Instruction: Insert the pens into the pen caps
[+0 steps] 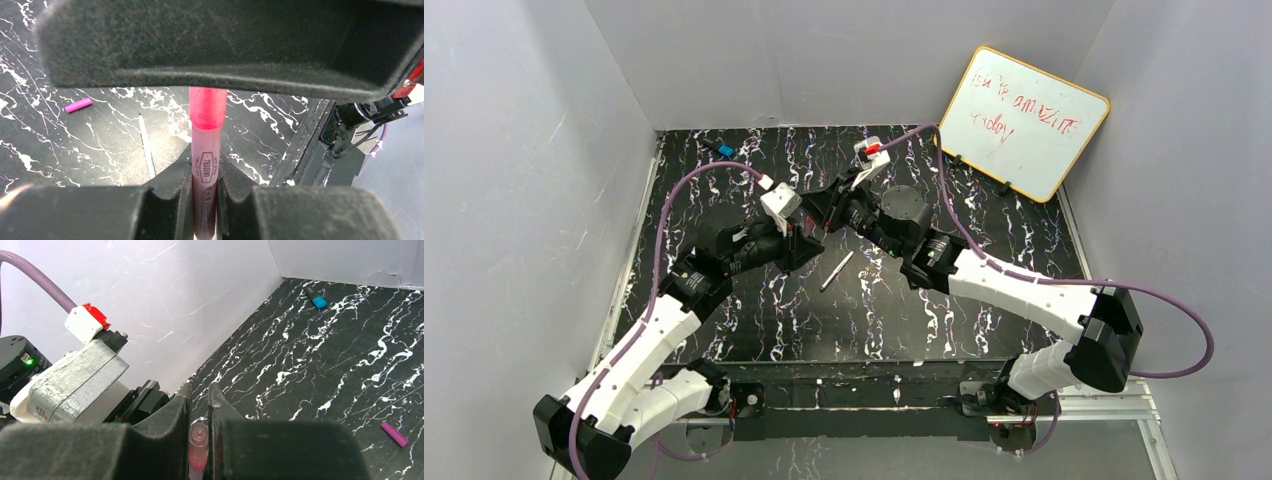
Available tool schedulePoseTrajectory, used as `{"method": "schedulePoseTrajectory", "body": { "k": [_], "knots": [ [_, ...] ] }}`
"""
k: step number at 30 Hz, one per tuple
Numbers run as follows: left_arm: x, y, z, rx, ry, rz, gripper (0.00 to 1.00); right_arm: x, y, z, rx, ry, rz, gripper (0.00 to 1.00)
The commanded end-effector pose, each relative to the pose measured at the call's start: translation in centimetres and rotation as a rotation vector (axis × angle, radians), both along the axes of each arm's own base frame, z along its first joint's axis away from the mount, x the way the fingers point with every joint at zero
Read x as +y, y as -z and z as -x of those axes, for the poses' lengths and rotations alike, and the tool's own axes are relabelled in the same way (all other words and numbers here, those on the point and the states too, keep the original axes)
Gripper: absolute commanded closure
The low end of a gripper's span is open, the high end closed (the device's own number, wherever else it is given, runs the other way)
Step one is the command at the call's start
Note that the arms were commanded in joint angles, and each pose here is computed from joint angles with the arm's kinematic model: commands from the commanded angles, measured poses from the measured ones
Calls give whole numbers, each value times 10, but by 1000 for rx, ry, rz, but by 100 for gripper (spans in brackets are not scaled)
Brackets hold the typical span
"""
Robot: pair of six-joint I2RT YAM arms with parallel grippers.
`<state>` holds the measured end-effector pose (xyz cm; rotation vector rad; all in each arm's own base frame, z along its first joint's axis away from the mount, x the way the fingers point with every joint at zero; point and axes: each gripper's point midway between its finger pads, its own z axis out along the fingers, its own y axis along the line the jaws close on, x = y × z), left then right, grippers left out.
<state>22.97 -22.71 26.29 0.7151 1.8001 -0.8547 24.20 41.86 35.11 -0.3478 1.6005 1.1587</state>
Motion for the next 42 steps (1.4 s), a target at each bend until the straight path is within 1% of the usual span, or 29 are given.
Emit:
{"method": "schedulePoseTrajectory", "body": {
  "k": [1, 8, 22, 33, 42],
  "knots": [
    [15, -153, -21, -434, -140, 290, 100, 14, 154, 88, 244, -296, 418, 99],
    [19, -162, -16, -457, -150, 326, 100, 17, 164, 99, 258, -317, 433, 99],
    [21, -181, -12, -491, -154, 376, 100, 17, 180, 107, 282, -338, 463, 99],
    [29, -199, -12, -544, -187, 370, 100, 17, 195, 118, 310, -377, 490, 99],
    [32, -202, -16, -568, -208, 347, 100, 17, 206, 133, 340, -417, 506, 99]
  ]
}}
